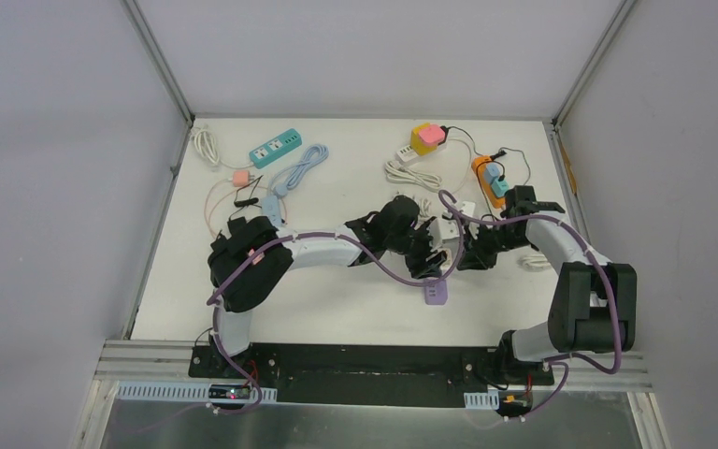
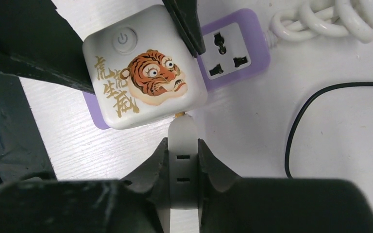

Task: Pull the plug off the socket
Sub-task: Remove the plug from the socket.

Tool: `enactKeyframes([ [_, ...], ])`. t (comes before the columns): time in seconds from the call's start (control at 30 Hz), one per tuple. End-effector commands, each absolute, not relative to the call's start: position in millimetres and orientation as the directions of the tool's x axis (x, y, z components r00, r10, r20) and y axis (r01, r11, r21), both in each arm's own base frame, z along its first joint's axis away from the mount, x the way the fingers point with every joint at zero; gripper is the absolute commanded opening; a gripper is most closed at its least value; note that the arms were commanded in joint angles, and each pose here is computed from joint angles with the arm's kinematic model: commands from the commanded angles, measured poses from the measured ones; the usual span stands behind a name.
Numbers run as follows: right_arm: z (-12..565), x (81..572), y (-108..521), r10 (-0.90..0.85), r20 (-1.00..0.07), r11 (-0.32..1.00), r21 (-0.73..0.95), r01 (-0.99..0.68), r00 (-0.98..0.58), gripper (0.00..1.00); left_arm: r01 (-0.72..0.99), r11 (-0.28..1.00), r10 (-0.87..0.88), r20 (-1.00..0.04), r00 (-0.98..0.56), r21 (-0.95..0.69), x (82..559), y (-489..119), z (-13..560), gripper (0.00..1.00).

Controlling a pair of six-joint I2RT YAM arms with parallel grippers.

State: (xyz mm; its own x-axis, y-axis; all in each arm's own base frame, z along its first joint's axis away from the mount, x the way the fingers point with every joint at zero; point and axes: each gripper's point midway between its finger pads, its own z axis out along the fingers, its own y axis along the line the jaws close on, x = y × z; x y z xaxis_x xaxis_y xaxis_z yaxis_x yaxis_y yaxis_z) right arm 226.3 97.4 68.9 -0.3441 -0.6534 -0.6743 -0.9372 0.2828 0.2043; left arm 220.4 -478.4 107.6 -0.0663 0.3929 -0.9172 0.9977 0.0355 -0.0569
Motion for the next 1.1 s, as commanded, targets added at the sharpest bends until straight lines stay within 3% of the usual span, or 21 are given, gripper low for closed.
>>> enactKeyframes([
  [0.0,71.8,240.5,98.4,-0.665,-0.713,0.22,0.101,-0.97,-0.225,0.08,0.992,0.075,0.477,-0.87,-0.124,-0.1,217.6,-453.4,85.4,0.0],
  [0.07,70.2,240.2,95.6,-0.678,-0.702,0.217,0.089,-0.972,-0.216,0.0,0.993,0.079,0.486,-0.866,-0.12,-0.093,218.7,-451.0,83.3,0.0],
  [0.33,69.5,240.7,83.3,-0.671,-0.706,0.264,0.057,-0.963,-0.226,0.0,0.991,0.089,0.517,-0.846,-0.133,-0.101,214.3,-439.4,72.1,0.0],
  [0.6,69.0,200.9,91.1,-0.703,-0.71,0.024,0.014,-1.0,-0.027,0.0,0.992,0.097,0.568,-0.813,-0.125,-0.085,212.1,-425.9,56.1,0.0],
  [0.77,65.1,215.3,81.3,-0.721,-0.688,0.107,-0.001,-0.994,-0.077,0.0,0.993,0.092,0.598,-0.793,-0.115,-0.074,210.2,-417.9,49.1,0.0],
  [0.87,68.3,199.1,89.7,-0.692,-0.722,0.019,-0.008,-1.0,-0.007,0.0,0.993,0.091,0.604,-0.789,-0.114,-0.074,209.8,-417.3,46.6,0.0],
  [0.97,65.1,216.8,73.6,-0.724,-0.682,0.155,-0.012,-0.988,-0.105,0.0,0.993,0.092,0.61,-0.784,-0.112,-0.069,211.0,-416.6,45.4,0.0],
  [1.07,67.0,208.8,73.6,-0.712,-0.695,0.139,0.007,-0.99,-0.105,0.0,0.993,0.093,0.613,-0.782,-0.11,-0.067,211.1,-416.1,44.5,0.0],
])
